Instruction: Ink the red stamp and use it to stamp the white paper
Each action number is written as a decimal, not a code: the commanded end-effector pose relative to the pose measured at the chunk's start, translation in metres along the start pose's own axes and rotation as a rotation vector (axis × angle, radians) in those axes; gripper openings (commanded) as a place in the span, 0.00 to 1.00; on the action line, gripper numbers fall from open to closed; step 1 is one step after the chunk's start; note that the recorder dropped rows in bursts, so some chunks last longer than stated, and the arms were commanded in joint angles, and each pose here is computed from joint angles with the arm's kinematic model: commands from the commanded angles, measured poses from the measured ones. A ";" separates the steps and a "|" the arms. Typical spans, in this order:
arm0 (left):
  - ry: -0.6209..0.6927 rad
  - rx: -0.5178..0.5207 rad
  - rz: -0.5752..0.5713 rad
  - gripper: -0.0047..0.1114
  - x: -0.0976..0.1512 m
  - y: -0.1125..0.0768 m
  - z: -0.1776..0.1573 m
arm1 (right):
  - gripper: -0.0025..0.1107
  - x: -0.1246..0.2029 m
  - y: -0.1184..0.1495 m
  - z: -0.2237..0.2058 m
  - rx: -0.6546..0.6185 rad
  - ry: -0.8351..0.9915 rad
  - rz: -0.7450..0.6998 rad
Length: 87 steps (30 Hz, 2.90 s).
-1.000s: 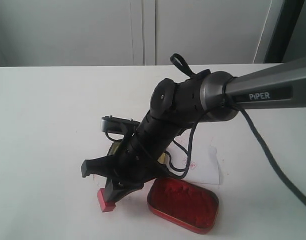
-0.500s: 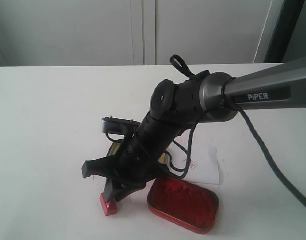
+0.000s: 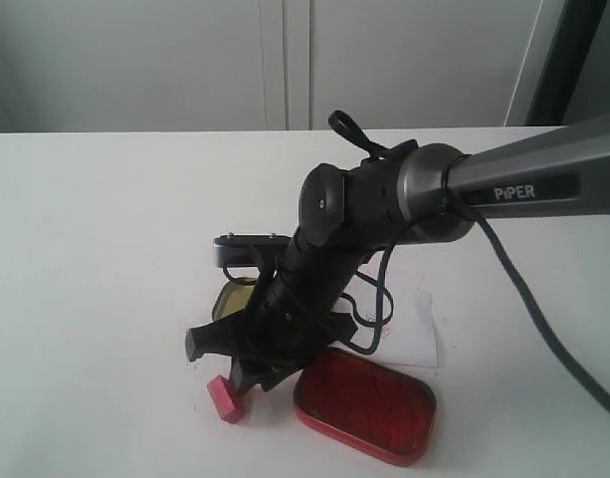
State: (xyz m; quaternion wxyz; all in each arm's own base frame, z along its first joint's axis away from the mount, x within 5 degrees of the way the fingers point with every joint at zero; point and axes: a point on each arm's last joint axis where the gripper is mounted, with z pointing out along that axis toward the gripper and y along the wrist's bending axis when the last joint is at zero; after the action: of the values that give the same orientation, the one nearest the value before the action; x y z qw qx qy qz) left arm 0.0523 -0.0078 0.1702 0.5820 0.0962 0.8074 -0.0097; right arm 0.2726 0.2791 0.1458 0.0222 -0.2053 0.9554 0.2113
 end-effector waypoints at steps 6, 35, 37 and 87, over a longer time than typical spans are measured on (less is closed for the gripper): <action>-0.004 -0.002 -0.001 0.04 0.001 0.000 0.000 | 0.30 -0.002 -0.001 -0.027 0.104 -0.079 -0.036; -0.004 -0.002 -0.001 0.04 0.001 0.000 0.000 | 0.02 0.006 -0.017 -0.093 0.191 -0.094 0.020; -0.004 -0.002 -0.001 0.04 0.001 0.000 0.000 | 0.02 0.006 -0.021 -0.096 0.193 -0.093 0.033; -0.004 -0.002 -0.001 0.04 0.001 0.000 0.000 | 0.02 0.092 -0.134 -0.189 0.347 -0.176 0.356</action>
State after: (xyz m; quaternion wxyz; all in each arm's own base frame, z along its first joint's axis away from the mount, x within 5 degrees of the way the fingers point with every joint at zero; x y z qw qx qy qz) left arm 0.0523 -0.0078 0.1702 0.5820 0.0962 0.8074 -0.0097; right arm 0.2585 0.0636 0.2481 0.0915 -0.0002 0.9933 0.0708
